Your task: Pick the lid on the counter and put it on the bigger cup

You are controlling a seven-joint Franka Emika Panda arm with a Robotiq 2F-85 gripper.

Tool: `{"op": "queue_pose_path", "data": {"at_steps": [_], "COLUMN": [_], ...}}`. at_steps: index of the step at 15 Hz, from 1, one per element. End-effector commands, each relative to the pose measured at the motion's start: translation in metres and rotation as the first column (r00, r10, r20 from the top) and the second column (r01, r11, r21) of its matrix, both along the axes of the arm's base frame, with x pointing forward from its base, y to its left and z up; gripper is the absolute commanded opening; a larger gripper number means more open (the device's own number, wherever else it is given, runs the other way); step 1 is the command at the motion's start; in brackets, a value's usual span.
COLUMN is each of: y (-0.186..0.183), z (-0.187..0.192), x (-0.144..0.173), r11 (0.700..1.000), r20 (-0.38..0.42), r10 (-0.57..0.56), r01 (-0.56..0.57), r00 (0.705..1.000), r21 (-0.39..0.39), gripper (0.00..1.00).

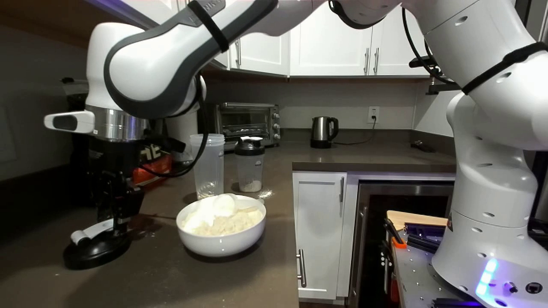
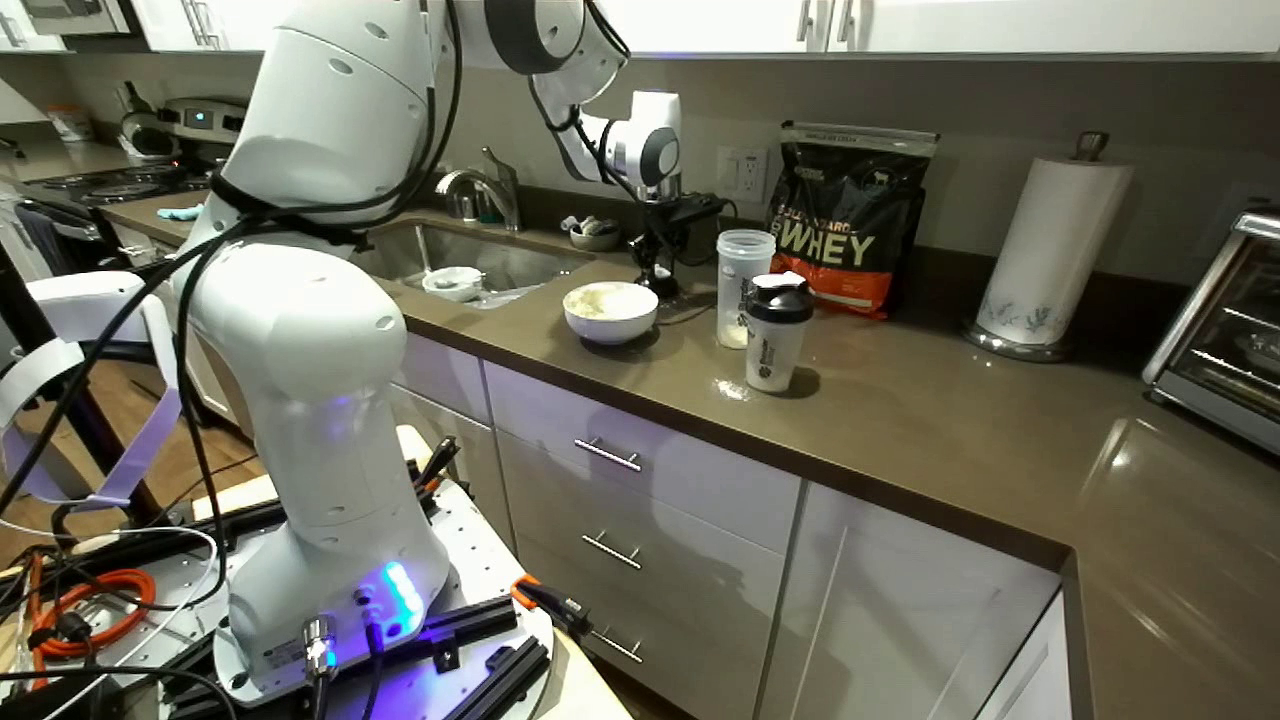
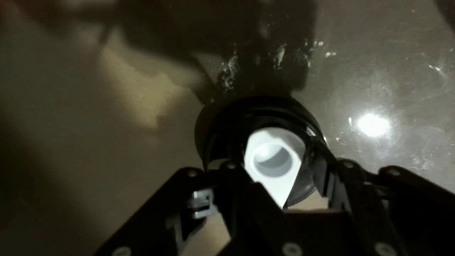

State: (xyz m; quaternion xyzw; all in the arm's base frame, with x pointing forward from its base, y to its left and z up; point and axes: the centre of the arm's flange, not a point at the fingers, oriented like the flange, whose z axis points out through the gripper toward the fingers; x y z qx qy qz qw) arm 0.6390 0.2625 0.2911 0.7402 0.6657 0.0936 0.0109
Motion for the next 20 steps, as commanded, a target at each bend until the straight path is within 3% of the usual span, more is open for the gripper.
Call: {"op": "queue_pose_path", "data": {"at_steps": [1,2,20], "y": [0.001,0.0,-0.036], "z": [0.004,0.006,0.043], "x": [0.004,0.004,-0.05], "r11": [1.0,1.0,0.999], "r20": [0.002,0.004,0.086], "r10": [-0.01,-0.011,-0.042], "r01": [0.01,0.011,0.042], "r00": [1.0,1.0,0.995], "r21": [-0.028,-0.027,0.007], "gripper": [0.19,0.14,0.13]}}
